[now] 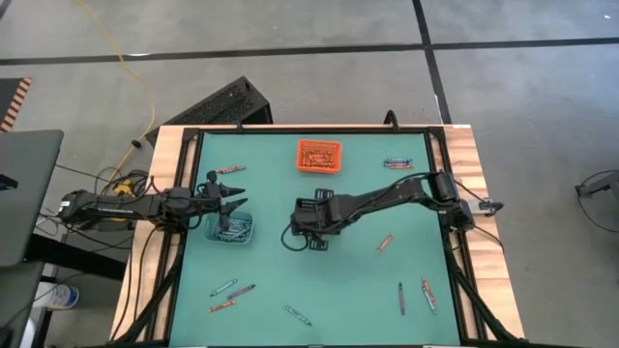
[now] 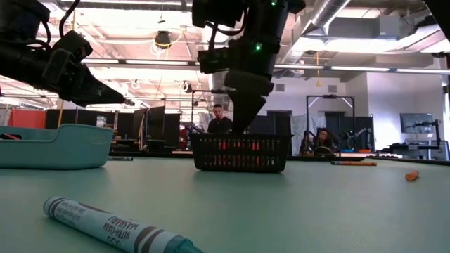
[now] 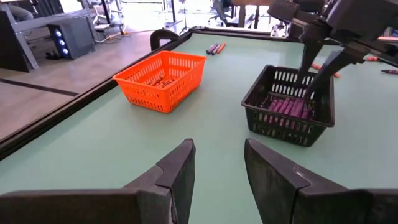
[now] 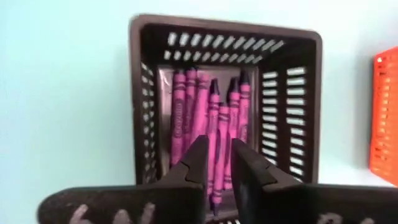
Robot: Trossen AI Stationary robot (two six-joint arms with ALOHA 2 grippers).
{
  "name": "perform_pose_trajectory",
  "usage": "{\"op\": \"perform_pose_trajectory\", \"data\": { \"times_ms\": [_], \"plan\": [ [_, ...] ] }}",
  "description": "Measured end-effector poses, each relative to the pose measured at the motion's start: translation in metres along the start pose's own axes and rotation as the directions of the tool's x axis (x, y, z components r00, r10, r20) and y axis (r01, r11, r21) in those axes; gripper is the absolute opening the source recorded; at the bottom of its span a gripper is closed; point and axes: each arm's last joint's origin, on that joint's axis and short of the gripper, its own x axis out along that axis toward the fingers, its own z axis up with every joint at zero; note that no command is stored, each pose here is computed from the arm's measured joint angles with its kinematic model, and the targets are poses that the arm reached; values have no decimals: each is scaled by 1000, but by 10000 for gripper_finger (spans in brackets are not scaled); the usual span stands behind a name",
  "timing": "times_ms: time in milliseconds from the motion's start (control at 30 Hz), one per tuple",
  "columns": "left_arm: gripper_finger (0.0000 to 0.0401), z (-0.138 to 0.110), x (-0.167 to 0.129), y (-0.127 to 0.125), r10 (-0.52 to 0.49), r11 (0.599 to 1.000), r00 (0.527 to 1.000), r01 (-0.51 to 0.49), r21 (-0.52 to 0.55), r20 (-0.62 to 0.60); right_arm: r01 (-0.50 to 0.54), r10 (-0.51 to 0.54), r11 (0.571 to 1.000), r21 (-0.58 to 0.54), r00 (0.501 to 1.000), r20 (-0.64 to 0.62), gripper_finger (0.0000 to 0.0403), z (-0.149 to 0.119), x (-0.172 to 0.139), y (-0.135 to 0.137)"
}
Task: Sort crayons
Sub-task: Put the violet crayon into the black bin, then put the blue crayon into the light blue bin
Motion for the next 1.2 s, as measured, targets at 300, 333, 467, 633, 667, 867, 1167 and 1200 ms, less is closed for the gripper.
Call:
{"op": "perform_pose_trajectory", "data": {
  "times_ms": [300, 333, 467, 633, 667, 867, 1167, 1200],
  "plan": [
    [129, 0, 0, 0, 0, 1000, 1000, 0, 0, 0, -21, 21, 1000, -21, 1000, -7, 91, -4, -15, 2],
    [129, 0, 0, 0, 0, 1000, 1000, 0, 0, -1, -38, 38, 999, -24, 999, 0, 91, -4, -19, 4],
    [129, 0, 0, 0, 0, 1000, 1000, 0, 0, 0, -83, 87, 996, -39, 991, 102, 91, -1, -39, 19],
    [129, 0, 0, 0, 0, 1000, 1000, 0, 0, -1, -143, 172, 982, -127, 951, 256, 91, -1, -60, 63],
    [129, 0, 0, 0, 0, 1000, 1000, 0, 1, -2, -154, 194, 976, -153, 935, 296, 91, -2, -63, 73],
    [129, 0, 0, -1, -14, 989, 1000, 15, -146, 4, -219, 418, 886, -409, 761, 497, 91, -15, -66, 128],
    [129, -1, -1, -9, -317, 814, 948, 259, -521, -23, -229, 566, 802, -551, 586, 580, 91, -30, -40, 129],
    [129, 1, -2, -10, -332, 813, 942, 256, -524, -54, -227, 561, 807, -545, 586, 585, 91, -32, -39, 124]
  ]
}}
